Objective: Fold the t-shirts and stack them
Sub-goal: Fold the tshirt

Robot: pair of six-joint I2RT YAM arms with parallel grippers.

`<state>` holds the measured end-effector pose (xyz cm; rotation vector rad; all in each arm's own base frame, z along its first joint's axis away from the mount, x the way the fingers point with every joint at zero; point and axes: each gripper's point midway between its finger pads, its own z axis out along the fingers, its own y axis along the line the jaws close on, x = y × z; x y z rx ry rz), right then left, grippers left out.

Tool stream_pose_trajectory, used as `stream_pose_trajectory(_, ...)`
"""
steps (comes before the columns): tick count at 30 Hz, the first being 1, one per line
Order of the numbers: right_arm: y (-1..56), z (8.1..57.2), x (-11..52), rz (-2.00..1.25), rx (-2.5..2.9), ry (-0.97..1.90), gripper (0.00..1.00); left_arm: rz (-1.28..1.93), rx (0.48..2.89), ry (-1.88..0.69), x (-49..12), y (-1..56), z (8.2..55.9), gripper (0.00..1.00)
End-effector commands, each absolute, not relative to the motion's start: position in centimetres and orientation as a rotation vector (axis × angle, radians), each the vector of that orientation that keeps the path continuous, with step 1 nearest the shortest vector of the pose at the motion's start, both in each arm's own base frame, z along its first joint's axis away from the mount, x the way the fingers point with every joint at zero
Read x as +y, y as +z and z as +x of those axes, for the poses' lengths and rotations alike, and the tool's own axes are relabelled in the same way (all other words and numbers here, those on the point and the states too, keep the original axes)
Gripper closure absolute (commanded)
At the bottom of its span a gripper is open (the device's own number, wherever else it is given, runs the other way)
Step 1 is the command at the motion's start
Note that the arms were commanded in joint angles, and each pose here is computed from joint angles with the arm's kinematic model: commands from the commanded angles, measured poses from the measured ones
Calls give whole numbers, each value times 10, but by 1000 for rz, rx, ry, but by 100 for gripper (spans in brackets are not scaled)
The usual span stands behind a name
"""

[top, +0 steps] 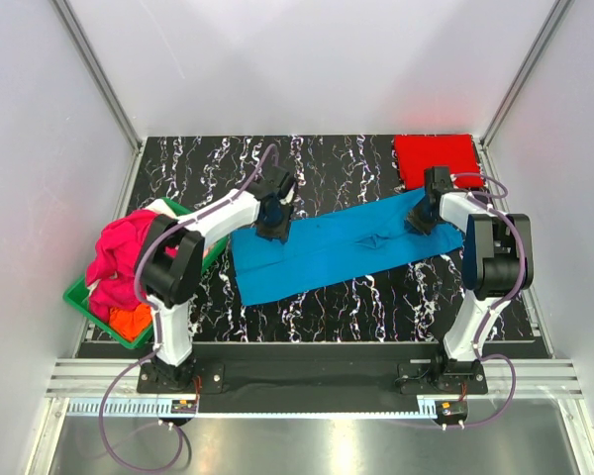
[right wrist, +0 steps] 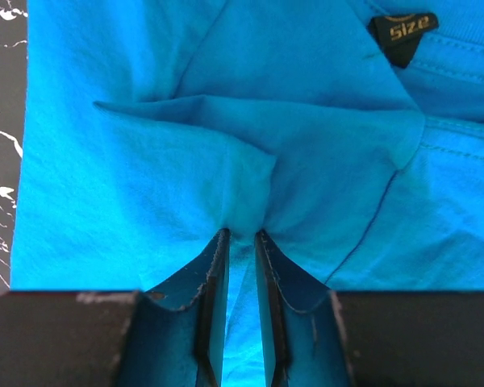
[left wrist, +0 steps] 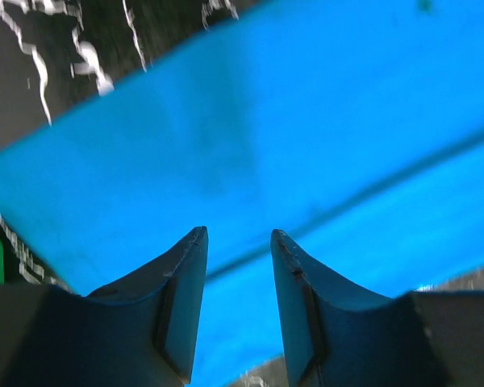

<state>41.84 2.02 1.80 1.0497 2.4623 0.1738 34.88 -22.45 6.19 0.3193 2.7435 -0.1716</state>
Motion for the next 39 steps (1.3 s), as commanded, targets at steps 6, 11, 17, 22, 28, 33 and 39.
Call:
stream_pose_trajectory(6,-1,409,9,1004,2513,144,74,289,2915,-49,-196,5,321,58)
stream_pose_trajectory(11,3,413,14,929,2535,184,74,269,2947,-30,-187,2,293,56)
stream_pose_trajectory(17,1,415,24,882,2568,259,74,282,2954,-15,-182,3,254,55)
stream_pose_trajectory(22,3,418,37,829,2579,306,74,292,2960,-9,-178,4,220,54)
stream_pose_trajectory(28,12,432,76,685,2589,406,74,284,2946,-39,-177,10,189,53)
stream_pose_trajectory(33,8,441,112,613,2616,449,74,262,2902,-113,-182,32,185,53)
stream_pose_trajectory(39,16,462,152,505,2602,515,73,269,2675,-192,-190,127,209,48)
